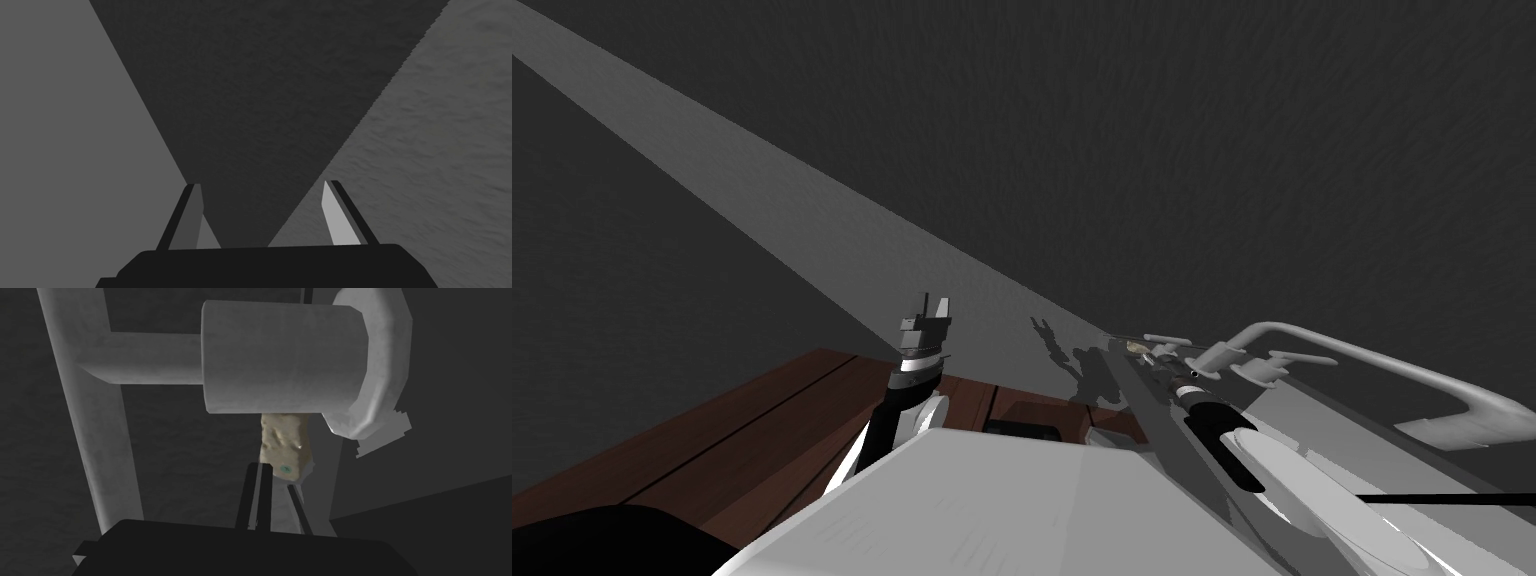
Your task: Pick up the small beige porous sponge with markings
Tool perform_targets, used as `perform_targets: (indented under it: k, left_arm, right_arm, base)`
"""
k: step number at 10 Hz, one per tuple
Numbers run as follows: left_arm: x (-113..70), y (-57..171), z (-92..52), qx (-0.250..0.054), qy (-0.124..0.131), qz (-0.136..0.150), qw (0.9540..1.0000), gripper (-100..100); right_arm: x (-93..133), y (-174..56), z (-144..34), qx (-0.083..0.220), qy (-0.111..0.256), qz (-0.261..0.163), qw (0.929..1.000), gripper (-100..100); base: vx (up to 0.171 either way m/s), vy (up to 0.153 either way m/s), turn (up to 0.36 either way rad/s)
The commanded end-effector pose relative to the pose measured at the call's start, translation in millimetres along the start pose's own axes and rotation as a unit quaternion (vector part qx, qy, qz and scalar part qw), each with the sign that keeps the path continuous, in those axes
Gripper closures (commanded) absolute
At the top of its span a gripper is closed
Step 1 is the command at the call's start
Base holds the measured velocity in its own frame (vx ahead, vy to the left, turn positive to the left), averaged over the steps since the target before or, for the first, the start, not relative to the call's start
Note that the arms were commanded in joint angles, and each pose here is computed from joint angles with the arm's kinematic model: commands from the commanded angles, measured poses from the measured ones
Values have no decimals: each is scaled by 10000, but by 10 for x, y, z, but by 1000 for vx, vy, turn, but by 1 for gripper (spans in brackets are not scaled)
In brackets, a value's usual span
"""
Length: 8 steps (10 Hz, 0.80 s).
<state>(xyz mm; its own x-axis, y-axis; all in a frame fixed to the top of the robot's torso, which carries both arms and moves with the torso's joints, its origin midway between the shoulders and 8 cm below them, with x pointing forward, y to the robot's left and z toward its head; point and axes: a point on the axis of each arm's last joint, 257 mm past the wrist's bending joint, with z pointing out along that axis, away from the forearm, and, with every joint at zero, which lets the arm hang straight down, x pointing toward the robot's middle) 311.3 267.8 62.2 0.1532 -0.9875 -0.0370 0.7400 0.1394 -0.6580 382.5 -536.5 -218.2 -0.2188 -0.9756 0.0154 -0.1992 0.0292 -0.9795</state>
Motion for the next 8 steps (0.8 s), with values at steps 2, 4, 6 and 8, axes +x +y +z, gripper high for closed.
perform_targets:
  k: [2, 4, 6, 8]
  left_arm:
    - [0, 0, 0, 0, 0, 0, 10000, 0]
    - [0, 0, 0, 0, 0, 0, 10000, 0]
    - [0, 0, 0, 0, -1, -1, 10000, 0]
    - [0, 0, 0, 0, 0, 0, 10000, 0]
  right_arm:
    - [0, 0, 0, 0, 0, 0, 10000, 100]
    - [-61, 53, -14, -108, -143, 122, 9998, -100]
    - [-132, 120, -37, -252, -318, 253, 9989, -100]
    - [-161, 155, -53, -334, -403, 309, 9982, -100]
  base:
    - [0, 0, 0]
    - [-17, 37, -54]
    - [-26, 159, -118]
    - [-42, 63, -44]
